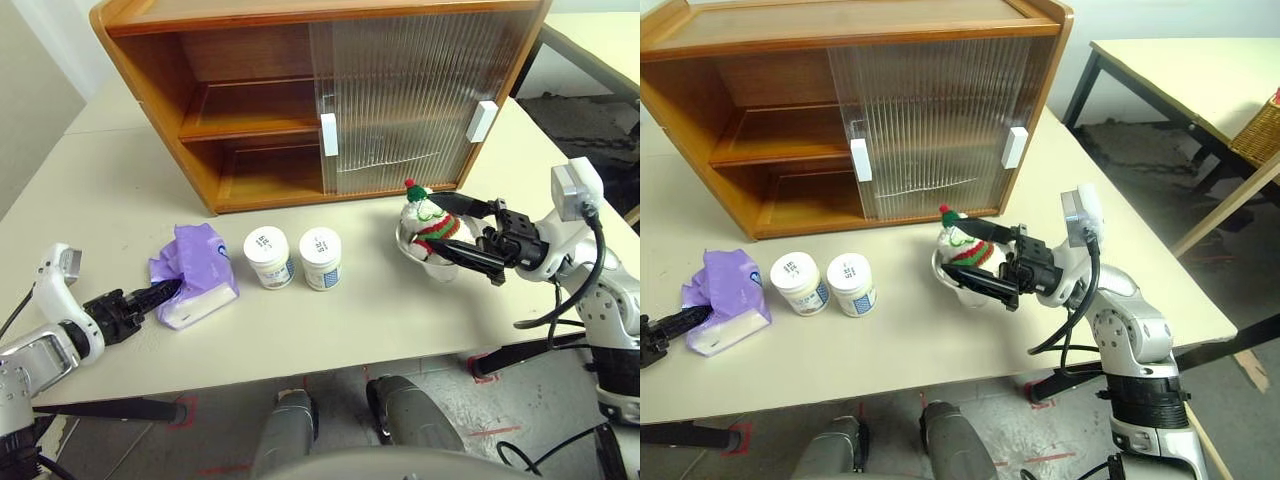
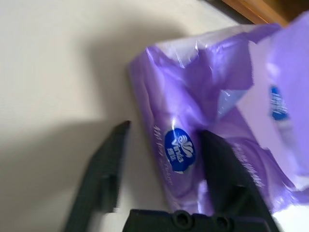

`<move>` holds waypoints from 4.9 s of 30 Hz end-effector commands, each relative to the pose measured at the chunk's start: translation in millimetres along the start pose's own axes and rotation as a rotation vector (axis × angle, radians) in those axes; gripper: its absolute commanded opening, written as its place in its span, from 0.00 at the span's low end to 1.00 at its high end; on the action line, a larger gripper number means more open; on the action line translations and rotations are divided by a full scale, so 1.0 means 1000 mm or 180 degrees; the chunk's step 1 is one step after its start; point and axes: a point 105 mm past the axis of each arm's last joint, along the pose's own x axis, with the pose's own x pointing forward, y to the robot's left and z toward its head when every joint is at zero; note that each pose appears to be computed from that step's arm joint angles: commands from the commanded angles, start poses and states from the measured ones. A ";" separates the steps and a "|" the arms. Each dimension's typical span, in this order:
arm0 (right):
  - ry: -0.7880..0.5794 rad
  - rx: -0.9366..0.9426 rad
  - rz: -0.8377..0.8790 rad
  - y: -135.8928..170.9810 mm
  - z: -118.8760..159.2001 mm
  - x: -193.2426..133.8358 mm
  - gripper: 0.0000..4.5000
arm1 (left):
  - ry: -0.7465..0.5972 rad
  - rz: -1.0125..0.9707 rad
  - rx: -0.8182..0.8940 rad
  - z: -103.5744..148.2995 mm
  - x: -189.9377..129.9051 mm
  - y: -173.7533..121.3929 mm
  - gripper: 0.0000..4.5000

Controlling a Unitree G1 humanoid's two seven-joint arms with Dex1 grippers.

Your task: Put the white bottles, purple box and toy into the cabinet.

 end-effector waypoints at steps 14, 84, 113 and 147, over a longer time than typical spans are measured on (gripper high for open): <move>0.0033 0.0036 0.0092 -0.001 0.001 0.002 1.00 | -0.0707 0.0009 -0.0003 0.033 -0.032 -0.001 0.00; -0.0306 -0.0228 0.0260 0.001 0.014 0.022 1.00 | -0.2307 -0.0952 -0.0280 0.163 0.044 -0.201 0.99; -0.0331 -0.0184 0.0293 0.005 0.009 0.026 1.00 | -0.1941 -0.1002 0.1962 0.150 0.109 -0.234 0.01; -0.0248 -0.0193 0.0264 -0.002 0.008 0.017 1.00 | -0.1243 -0.1501 0.2205 0.041 -0.001 -0.135 1.00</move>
